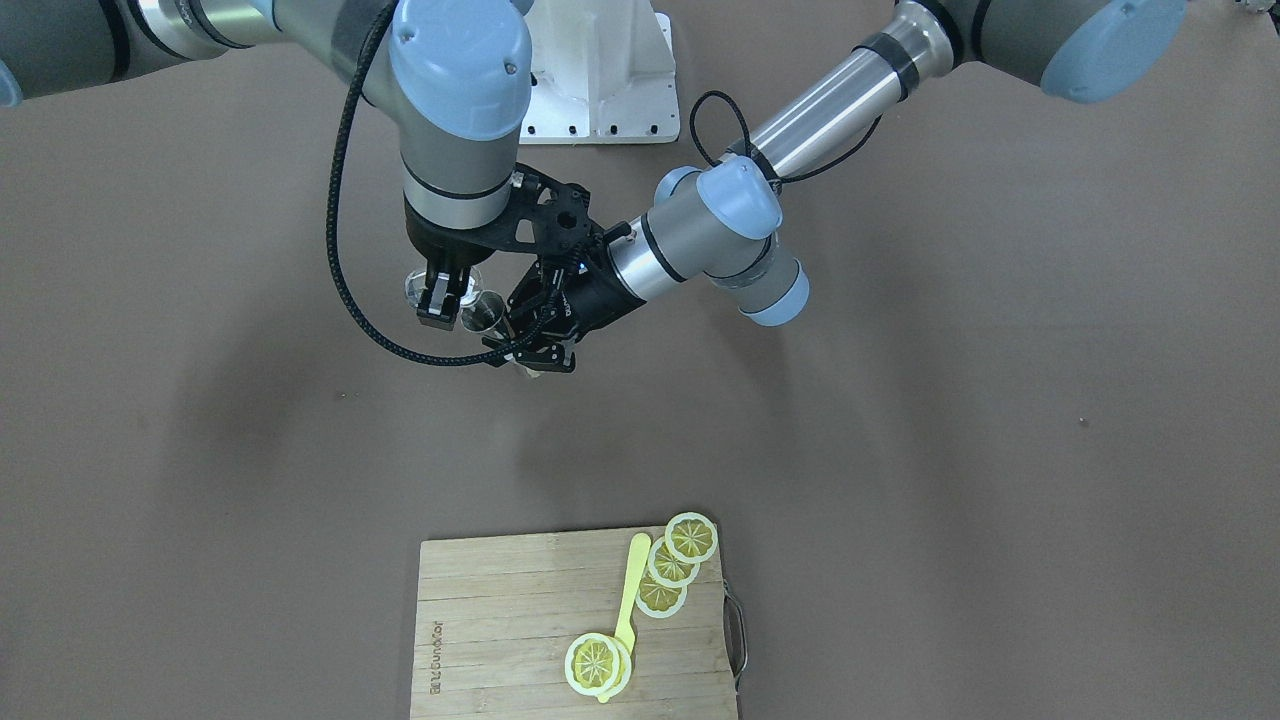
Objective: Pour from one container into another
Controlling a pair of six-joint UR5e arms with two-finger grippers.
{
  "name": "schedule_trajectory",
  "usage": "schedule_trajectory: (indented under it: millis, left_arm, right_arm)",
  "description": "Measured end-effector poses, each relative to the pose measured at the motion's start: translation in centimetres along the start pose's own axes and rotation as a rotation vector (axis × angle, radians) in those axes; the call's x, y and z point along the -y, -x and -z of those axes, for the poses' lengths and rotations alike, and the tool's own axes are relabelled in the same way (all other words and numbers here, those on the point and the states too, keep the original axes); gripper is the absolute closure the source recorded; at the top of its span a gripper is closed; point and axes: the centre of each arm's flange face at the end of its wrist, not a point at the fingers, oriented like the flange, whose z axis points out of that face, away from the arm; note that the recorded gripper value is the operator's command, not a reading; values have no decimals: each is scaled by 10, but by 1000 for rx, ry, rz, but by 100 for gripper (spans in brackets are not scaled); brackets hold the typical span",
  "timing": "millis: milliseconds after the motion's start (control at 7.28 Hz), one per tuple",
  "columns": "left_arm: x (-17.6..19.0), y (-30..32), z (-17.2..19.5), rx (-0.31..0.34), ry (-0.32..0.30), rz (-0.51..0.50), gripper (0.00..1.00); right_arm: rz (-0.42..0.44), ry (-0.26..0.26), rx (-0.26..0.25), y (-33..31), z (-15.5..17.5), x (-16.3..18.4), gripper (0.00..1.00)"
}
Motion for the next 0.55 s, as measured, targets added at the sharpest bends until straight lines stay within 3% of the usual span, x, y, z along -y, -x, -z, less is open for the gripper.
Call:
schedule_trajectory:
  millis: [549]
  left_arm:
    - [-2, -1, 0, -1, 1, 1, 100]
  right_arm:
    - [8, 38, 3, 2, -1, 7, 100]
